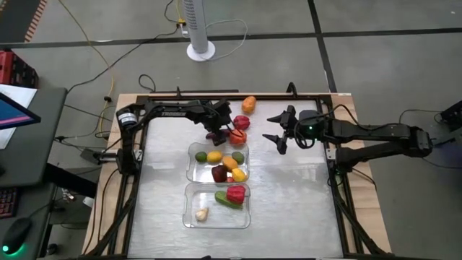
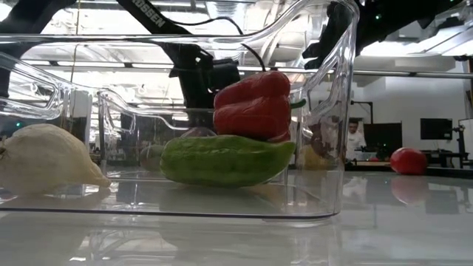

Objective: Sort produce into baskets
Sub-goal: Put the red chilli pepper into the bottom transparent bin

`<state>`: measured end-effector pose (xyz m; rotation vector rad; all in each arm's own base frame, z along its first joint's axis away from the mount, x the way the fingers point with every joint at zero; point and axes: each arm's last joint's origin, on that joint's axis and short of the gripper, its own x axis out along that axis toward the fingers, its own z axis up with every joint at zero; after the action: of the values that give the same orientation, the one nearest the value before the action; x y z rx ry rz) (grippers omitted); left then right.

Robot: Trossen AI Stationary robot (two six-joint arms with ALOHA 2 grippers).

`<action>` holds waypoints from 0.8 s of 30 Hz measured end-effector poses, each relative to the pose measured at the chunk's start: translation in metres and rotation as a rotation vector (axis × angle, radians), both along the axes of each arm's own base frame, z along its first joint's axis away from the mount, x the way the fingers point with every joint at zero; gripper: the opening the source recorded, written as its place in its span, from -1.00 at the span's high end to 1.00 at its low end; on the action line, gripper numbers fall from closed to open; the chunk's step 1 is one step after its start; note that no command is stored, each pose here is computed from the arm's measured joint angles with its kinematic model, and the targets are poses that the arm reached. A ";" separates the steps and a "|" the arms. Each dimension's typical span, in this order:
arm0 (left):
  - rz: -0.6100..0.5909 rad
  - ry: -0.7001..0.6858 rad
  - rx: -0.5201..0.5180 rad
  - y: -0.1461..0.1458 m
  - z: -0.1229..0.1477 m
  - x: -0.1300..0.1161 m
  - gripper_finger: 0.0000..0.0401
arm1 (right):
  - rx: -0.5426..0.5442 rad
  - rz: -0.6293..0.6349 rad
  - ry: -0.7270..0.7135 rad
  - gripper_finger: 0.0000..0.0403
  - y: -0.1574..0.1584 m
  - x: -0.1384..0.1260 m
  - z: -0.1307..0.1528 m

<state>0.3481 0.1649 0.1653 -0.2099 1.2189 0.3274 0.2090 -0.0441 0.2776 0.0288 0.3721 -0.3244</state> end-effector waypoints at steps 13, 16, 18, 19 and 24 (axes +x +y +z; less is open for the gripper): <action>-0.023 0.009 -0.025 0.001 -0.008 0.002 -0.24 | 0.000 0.000 0.000 -0.71 0.000 0.000 0.000; -0.043 0.006 -0.017 0.000 -0.008 0.003 -0.14 | 0.000 0.000 0.000 -0.71 0.000 0.000 0.000; -0.048 0.005 -0.024 0.000 -0.009 0.003 -0.04 | 0.000 0.000 0.000 -0.71 0.000 0.000 0.000; -0.053 0.003 -0.034 -0.001 -0.009 0.003 0.02 | 0.000 0.000 0.000 -0.71 0.000 0.000 0.000; -0.068 -0.005 -0.057 -0.002 -0.010 0.003 0.35 | 0.000 0.001 0.000 -0.71 0.000 0.000 0.000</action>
<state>0.3515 0.1634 0.1556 -0.2178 1.2286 0.2337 0.2090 -0.0441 0.2775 0.0286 0.3725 -0.3235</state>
